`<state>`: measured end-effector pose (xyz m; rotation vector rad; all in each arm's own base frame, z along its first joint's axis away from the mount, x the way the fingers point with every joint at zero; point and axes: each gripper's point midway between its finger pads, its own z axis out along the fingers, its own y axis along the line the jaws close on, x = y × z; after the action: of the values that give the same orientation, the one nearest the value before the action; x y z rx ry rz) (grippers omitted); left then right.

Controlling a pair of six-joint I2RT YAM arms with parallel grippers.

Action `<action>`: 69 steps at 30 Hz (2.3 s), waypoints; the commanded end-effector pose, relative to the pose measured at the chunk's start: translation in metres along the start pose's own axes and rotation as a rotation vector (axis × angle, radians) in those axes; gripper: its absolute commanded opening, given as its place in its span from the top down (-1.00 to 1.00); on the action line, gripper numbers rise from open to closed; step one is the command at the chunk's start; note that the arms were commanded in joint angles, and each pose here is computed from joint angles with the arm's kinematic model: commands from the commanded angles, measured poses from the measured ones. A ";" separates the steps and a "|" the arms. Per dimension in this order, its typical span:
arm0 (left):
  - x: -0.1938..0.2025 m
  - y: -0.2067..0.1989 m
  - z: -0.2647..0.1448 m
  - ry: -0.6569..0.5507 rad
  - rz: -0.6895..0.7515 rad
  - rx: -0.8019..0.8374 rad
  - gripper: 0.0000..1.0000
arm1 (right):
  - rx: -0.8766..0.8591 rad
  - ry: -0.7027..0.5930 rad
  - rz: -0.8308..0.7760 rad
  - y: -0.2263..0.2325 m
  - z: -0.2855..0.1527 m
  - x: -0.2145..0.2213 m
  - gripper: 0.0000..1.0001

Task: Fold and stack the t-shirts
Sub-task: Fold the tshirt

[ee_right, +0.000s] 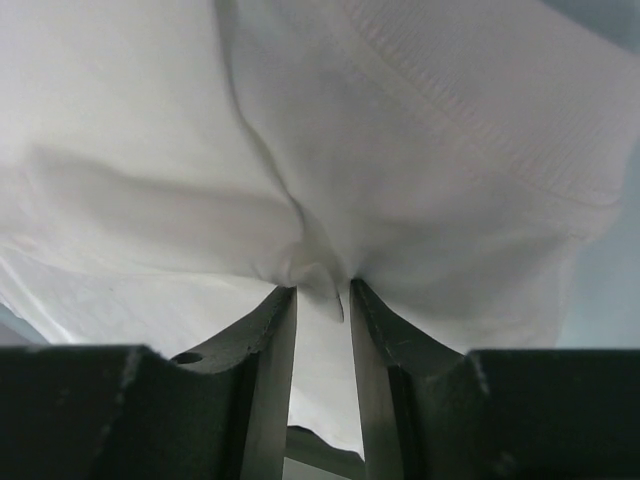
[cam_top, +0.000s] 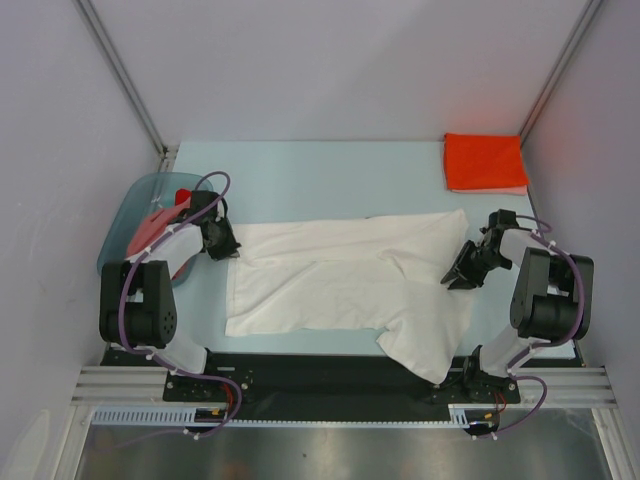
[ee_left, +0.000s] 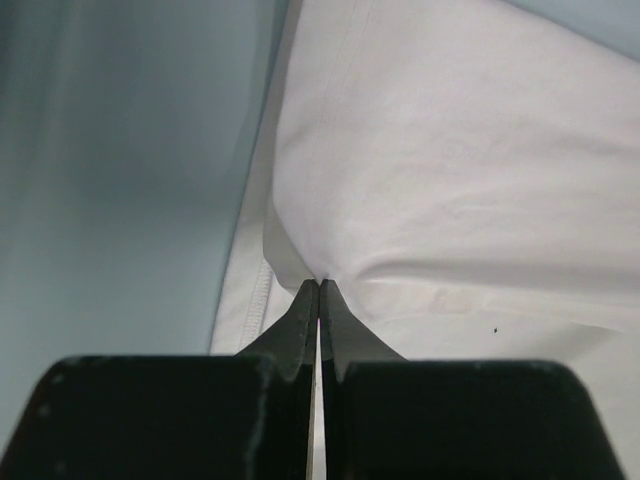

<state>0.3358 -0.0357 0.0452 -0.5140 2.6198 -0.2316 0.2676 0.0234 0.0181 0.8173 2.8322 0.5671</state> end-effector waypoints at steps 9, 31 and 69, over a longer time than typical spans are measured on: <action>-0.030 -0.022 -0.019 -0.060 0.049 0.088 0.99 | -0.092 -0.052 0.031 0.028 -0.018 -0.024 1.00; -0.410 -0.187 -0.201 -0.987 0.138 0.695 0.99 | -1.052 -0.802 -0.074 0.332 -0.276 -0.339 1.00; -0.336 -0.199 -0.497 -1.352 0.213 1.241 1.00 | -1.471 -1.440 -0.318 0.315 -0.595 -0.207 1.00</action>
<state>0.4797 -0.0472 0.6420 0.0703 0.9471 -0.9411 0.4836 -0.0344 0.6687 0.2285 0.8298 1.0846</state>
